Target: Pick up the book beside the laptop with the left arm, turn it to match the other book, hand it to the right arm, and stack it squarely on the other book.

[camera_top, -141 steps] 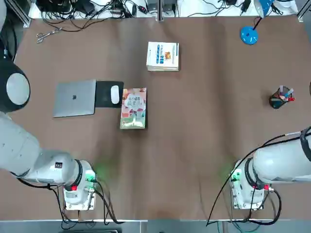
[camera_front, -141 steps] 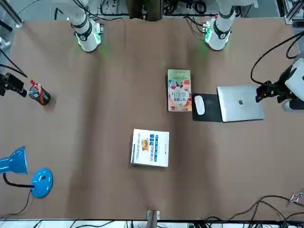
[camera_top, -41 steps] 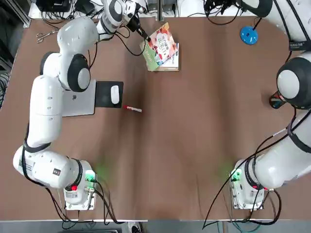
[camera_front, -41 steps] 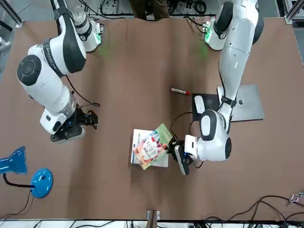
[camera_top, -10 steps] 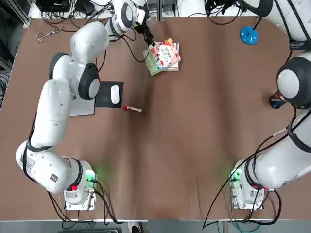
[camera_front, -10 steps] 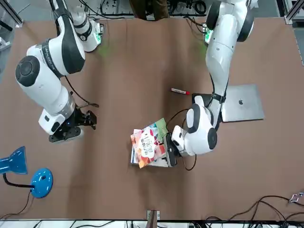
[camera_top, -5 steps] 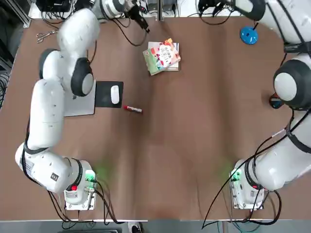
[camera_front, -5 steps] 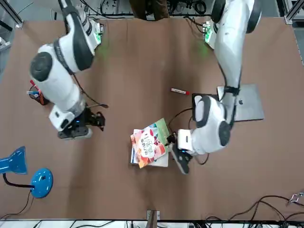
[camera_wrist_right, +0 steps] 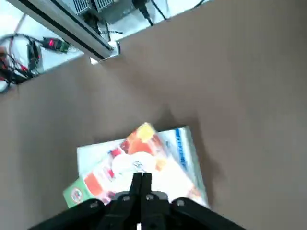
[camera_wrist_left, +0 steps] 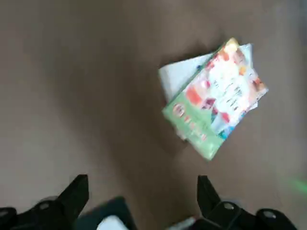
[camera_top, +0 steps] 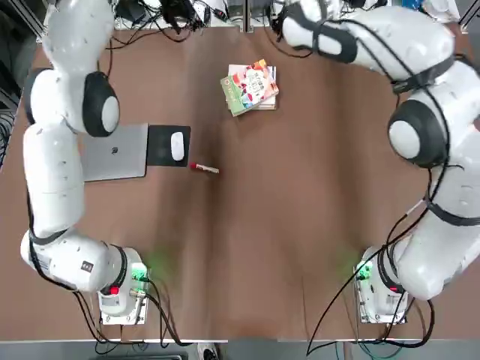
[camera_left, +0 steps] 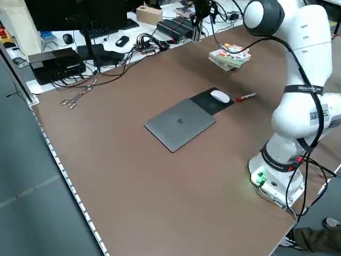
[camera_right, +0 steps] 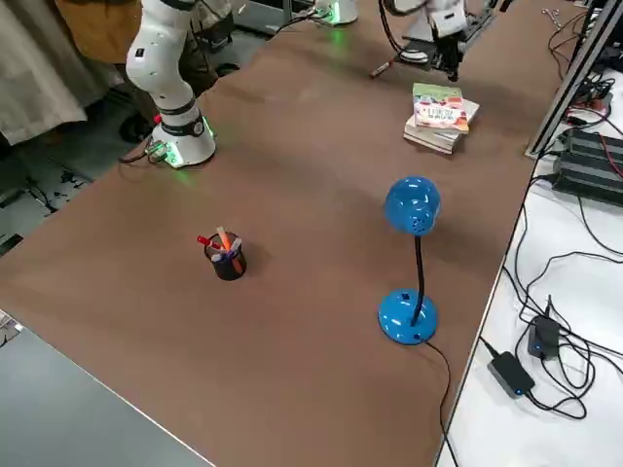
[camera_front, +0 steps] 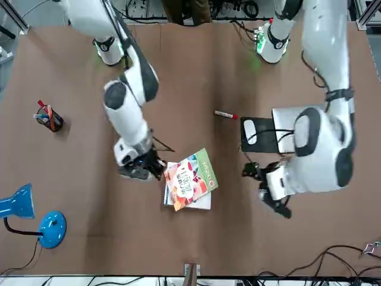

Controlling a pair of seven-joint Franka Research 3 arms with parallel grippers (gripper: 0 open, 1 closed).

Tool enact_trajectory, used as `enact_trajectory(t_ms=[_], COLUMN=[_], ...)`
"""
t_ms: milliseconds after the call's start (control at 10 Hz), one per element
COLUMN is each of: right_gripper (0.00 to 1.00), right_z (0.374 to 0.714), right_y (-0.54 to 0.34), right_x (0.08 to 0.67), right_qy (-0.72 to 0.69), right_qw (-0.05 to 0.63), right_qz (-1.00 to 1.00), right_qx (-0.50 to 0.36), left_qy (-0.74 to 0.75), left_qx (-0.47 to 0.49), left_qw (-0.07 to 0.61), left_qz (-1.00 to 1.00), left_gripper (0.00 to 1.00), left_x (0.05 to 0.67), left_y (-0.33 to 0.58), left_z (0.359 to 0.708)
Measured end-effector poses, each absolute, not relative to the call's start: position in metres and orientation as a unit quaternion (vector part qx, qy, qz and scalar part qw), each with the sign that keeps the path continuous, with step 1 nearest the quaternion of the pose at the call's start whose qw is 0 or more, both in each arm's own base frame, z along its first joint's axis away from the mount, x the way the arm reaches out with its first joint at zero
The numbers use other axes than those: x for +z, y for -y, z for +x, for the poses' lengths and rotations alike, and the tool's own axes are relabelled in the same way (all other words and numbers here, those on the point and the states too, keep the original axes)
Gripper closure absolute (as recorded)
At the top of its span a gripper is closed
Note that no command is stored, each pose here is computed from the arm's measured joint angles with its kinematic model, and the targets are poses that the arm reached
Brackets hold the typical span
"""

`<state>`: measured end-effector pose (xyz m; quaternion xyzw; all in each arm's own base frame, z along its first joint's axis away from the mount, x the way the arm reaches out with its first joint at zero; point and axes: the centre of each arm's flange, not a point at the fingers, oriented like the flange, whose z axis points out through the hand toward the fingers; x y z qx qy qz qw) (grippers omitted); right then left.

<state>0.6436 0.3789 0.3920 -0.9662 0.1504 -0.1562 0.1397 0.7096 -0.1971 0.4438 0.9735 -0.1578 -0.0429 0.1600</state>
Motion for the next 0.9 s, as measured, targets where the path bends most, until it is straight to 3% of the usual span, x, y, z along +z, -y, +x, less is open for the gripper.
enact_trajectory(t_ms=[200,600,900], right_gripper=[1.0,1.0,1.0], right_z=[0.651,0.681,0.687], right_y=[-0.417,-0.432,-0.435], right_x=[0.358,0.264,0.236], right_qy=[-0.169,-0.168,-0.166], right_qw=[0.174,0.202,0.201], right_qz=[-0.954,-0.938,-0.939], right_qx=[-0.179,-0.223,-0.226], left_qy=[0.101,0.054,0.027], left_qx=[-0.053,-0.05,-0.041], left_qw=[0.082,0.063,0.054], left_qz=[0.99,0.995,0.997], left_gripper=[0.0,0.0,0.0], left_x=[0.491,0.552,0.573], left_y=[0.184,0.131,0.085], left_z=[0.691,0.652,0.615])
